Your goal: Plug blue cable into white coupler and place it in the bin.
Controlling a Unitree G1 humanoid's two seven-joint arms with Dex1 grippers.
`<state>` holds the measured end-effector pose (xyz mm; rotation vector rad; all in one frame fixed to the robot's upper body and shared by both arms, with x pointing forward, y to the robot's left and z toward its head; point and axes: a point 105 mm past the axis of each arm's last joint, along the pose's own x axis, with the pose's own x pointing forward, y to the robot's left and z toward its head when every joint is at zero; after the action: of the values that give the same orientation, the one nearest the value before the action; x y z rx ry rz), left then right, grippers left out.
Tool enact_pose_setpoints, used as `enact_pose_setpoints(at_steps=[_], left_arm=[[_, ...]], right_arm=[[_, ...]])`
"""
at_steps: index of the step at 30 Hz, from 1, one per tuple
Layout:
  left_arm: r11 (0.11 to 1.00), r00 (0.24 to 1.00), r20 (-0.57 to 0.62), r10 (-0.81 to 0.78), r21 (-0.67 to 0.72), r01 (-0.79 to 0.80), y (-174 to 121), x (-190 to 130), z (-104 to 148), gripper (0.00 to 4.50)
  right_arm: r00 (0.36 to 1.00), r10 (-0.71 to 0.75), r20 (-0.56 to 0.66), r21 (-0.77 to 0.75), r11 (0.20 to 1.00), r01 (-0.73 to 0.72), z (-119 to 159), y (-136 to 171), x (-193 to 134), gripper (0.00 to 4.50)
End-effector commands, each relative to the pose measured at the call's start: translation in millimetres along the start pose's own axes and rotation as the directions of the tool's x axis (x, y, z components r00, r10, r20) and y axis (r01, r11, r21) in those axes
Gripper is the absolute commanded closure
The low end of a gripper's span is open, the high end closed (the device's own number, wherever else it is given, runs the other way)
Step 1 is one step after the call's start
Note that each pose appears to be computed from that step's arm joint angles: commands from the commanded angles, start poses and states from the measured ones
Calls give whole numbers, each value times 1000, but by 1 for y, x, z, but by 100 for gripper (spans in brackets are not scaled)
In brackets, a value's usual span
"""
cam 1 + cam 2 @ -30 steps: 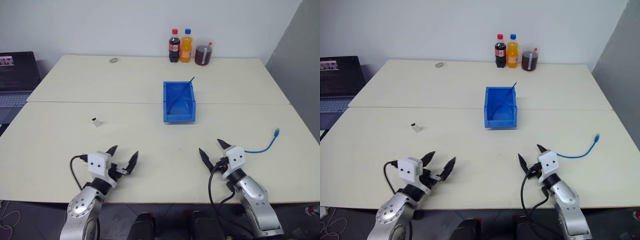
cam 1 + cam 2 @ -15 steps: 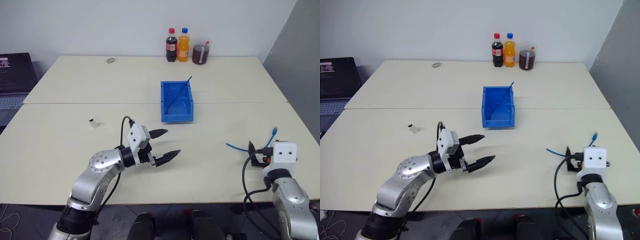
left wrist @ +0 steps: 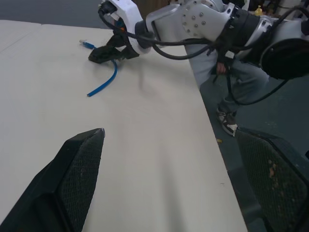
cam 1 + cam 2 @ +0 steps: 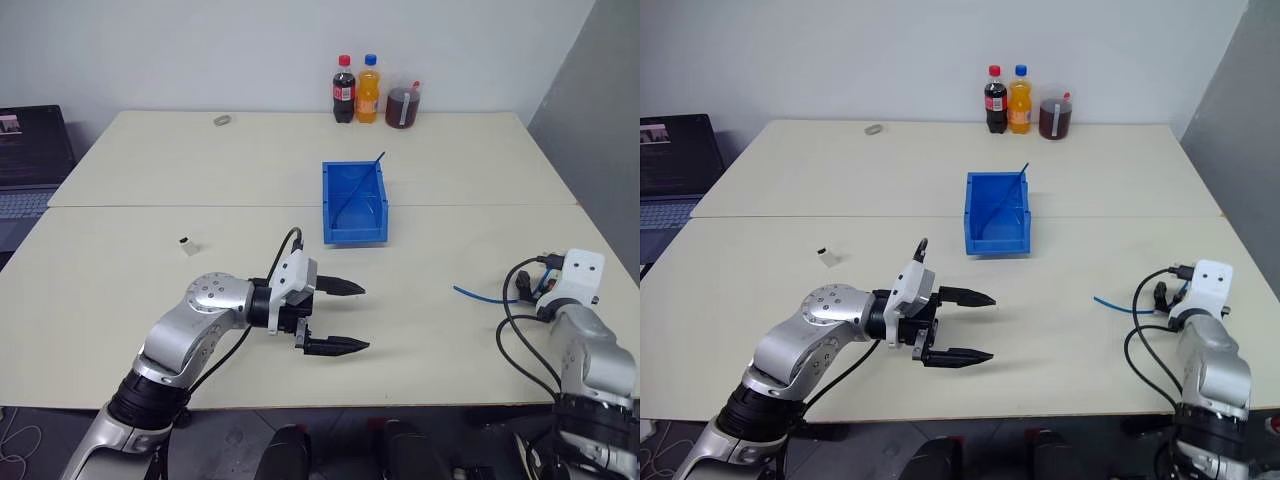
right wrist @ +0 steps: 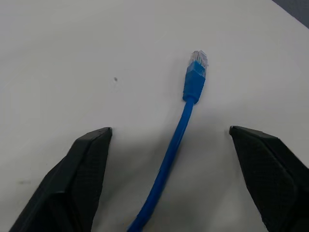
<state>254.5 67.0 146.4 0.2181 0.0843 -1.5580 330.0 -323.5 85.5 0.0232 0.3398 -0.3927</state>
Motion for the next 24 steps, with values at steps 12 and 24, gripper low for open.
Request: enact_pose_setpoints(at_steps=[12,24], left_arm=[[997,998,9,62,53,-63,7,-5,2,0],[979,977,-87,194,-45,-199,-8,-41,-31,0]], right_arm=[[998,38,46,-49,998,-35,21,-7,7,410],[589,806,-56,-531,476,-702,54,107,-72,446]])
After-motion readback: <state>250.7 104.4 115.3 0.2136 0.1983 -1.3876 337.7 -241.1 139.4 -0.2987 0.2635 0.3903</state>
